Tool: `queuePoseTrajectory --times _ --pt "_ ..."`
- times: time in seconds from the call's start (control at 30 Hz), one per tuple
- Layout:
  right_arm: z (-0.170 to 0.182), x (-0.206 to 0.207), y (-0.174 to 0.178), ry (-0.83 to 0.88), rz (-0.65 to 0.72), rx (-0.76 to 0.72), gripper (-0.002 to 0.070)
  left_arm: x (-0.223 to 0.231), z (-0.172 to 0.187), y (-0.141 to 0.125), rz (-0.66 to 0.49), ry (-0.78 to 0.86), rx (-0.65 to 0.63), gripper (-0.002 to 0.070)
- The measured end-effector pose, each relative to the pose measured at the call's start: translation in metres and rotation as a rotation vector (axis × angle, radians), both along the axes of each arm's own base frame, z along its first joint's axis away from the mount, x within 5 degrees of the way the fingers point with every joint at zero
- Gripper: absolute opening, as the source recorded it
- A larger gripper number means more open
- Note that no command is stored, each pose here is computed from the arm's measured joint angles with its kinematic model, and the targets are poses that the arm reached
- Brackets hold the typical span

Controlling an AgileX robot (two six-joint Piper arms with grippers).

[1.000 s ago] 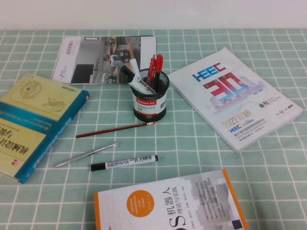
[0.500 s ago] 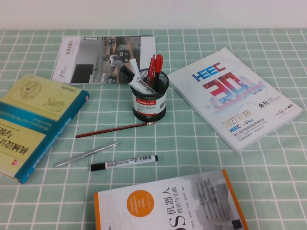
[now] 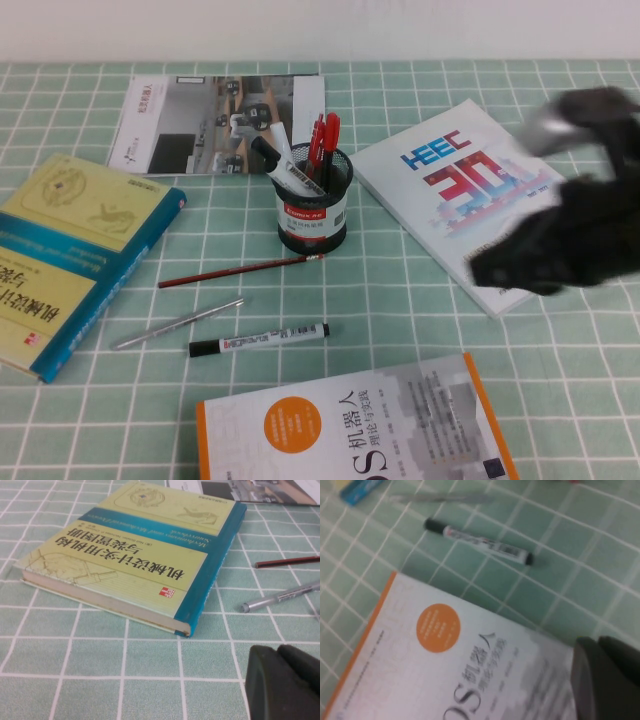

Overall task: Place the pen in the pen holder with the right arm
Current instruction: Pick up the pen on the table

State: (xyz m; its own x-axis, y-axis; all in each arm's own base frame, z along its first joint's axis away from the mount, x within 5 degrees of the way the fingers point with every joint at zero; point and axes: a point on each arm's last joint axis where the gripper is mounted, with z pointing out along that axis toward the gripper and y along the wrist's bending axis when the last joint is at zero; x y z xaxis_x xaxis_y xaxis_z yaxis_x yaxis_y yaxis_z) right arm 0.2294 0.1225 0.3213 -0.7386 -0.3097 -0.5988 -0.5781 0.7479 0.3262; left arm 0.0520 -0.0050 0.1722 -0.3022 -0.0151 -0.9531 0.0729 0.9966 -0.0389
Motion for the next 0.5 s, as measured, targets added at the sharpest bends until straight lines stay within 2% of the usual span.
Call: queuePoseTrajectory --times 0.27,0.5 --pt "-0.001 0.045 0.098 -0.149 0.459 -0.235 -0.002 0.0 0.0 0.0 0.0 0.0 0.0 -0.0004" --pt "-0.02 0.074 0.148 -0.186 0.759 -0.375 -0.002 0.0 0.0 0.0 0.0 0.0 0.0 -0.0004"
